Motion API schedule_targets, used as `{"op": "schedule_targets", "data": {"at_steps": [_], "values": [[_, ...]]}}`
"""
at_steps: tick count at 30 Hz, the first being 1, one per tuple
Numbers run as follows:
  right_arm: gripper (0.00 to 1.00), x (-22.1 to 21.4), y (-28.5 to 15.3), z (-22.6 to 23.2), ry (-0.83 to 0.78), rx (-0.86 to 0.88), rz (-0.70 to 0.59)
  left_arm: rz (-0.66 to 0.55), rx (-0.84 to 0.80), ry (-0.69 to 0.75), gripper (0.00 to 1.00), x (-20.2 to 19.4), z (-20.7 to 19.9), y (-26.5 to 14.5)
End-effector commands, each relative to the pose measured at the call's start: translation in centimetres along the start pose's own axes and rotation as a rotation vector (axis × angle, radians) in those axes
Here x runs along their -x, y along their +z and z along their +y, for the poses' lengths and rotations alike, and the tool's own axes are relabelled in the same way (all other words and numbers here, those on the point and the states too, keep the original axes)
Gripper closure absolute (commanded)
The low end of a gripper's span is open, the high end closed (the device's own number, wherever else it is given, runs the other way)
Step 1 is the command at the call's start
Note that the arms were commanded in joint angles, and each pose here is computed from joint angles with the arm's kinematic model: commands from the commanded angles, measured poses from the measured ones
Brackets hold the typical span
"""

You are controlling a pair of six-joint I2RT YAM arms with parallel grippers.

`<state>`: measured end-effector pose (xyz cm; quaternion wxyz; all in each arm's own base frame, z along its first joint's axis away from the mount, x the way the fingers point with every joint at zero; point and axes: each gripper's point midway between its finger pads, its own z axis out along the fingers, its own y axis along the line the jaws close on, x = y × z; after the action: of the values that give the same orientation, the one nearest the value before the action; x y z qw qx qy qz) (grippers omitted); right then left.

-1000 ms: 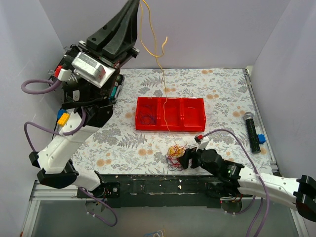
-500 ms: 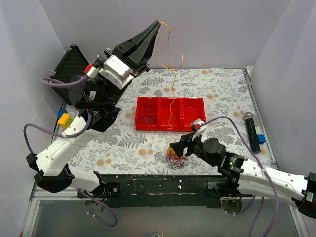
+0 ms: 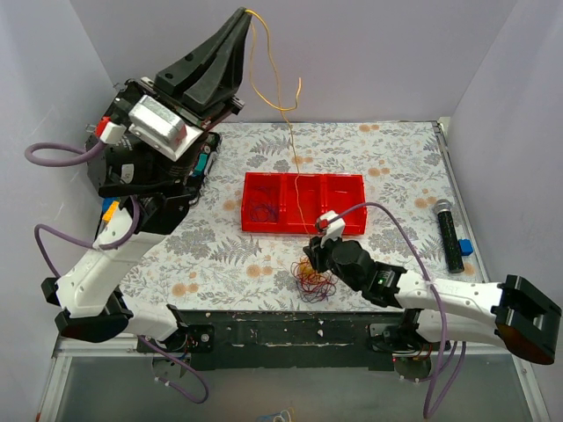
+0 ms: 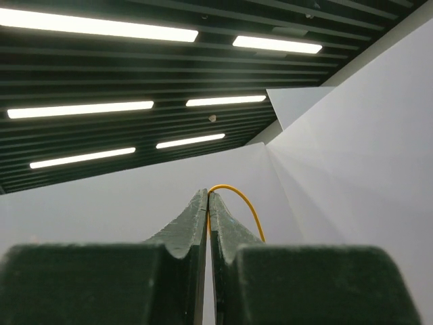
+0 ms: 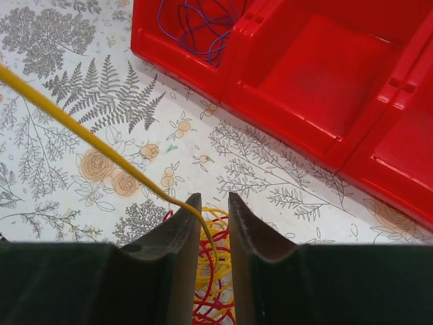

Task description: Untangle the cables

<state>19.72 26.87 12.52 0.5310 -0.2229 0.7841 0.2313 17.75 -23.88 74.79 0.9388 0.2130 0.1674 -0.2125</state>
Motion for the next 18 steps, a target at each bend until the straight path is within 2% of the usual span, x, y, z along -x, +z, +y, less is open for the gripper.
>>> {"op": "schedule_targets", "data": {"at_steps": [1,4,11,18], "values": [[0.76,0.1,1.1,1.4,0.069,0.042,-0.022,-0.082,0.040,0.057,1.00,3.9,2.3,0.4],[0.77,-2.5,1.3,1.8,0.089,0.061,0.050,-0.112,0.059,0.090,1.00,5.3,3.2,0.5],[0.68,-7.7,0.5,1.6,0.156,0.086,0.162,-0.215,0.115,0.209,1.00,9.2,5.5,1.1],[0.50,-11.4,-1.0,0.7,0.181,0.052,0.233,-0.419,0.283,0.413,1.00,14.8,8.8,1.2]]}}
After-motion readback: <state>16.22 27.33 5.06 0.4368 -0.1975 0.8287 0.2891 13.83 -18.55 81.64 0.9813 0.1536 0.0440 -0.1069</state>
